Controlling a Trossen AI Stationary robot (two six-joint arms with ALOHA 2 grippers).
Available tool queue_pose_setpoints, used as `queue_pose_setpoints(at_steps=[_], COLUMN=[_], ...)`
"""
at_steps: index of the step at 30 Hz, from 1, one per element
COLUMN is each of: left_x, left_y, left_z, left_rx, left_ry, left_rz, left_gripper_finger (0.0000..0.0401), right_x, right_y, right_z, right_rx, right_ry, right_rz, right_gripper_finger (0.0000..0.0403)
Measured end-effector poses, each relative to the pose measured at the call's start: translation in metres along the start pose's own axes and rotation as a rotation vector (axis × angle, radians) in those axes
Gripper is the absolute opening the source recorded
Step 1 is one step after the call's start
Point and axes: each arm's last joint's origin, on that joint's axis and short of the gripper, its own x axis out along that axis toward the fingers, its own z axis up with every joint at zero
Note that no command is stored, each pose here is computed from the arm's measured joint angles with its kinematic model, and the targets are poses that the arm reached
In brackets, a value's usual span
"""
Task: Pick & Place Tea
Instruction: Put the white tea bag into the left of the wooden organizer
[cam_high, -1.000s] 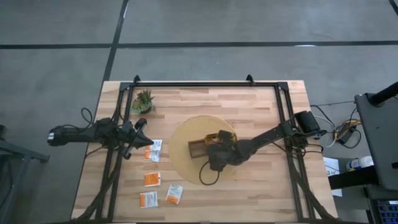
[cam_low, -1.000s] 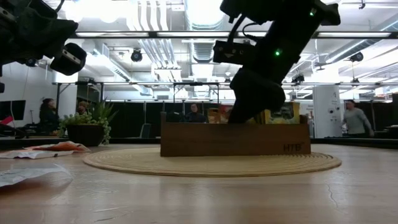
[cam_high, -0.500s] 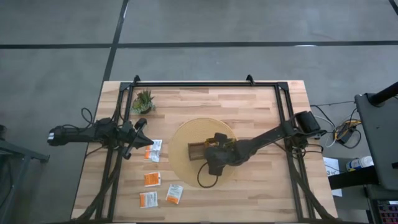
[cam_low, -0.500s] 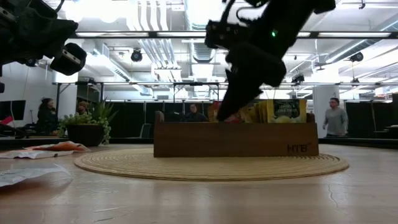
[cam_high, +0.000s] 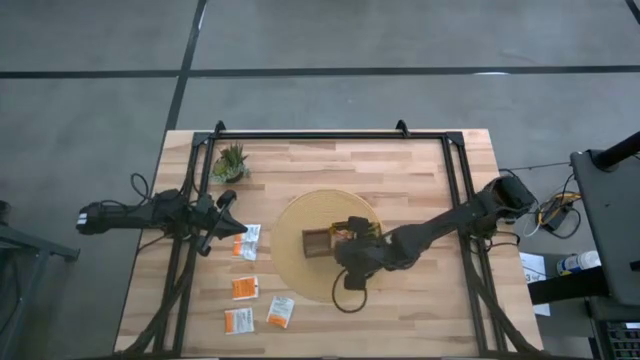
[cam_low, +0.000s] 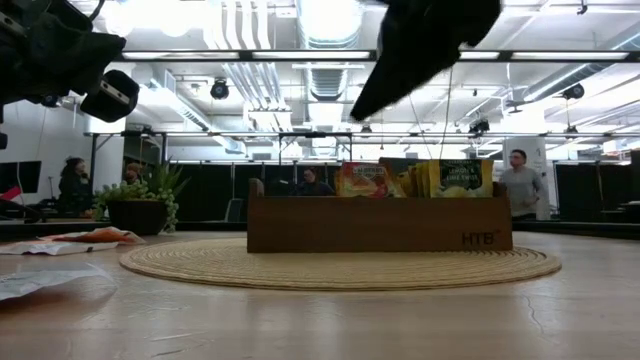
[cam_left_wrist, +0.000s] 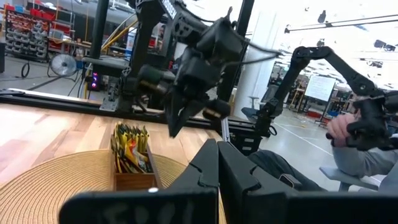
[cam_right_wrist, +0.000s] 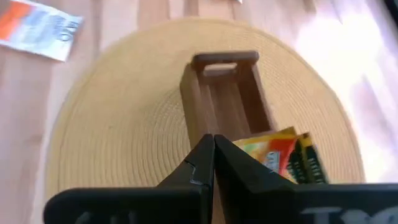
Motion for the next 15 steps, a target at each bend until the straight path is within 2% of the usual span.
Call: queue_pose_setpoints(at_steps=[7, 9, 12, 15], left_x=[0.000, 0.000, 0.000, 0.000], left_y=[0.000, 0.000, 0.000, 0.000], left_z=[0.000, 0.000, 0.000, 0.000], left_rx=[-0.001, 0.000, 0.000, 0.000], left_ry=[0.003, 0.002, 0.001, 0.002], left_rz=[0.001, 0.000, 0.001, 0.001], left_gripper_finger=[0.0000, 0.0000, 0.0000, 0.0000], right_x=[-0.028, -0.033, -0.034, -0.033], right_y=[-0.007, -0.009, -0.010, -0.011], right_z=[0.008, 0.010, 0.010, 0.006], right_rx=[-0.222, -0.198, -0.086, -0.094], right_ry=[-0.054, -0.072, -0.068, -0.031], right_rz=[0.015, 0.018, 0.021, 0.013], right_gripper_finger=[0.0009, 0.0009, 0.0009, 0.0009])
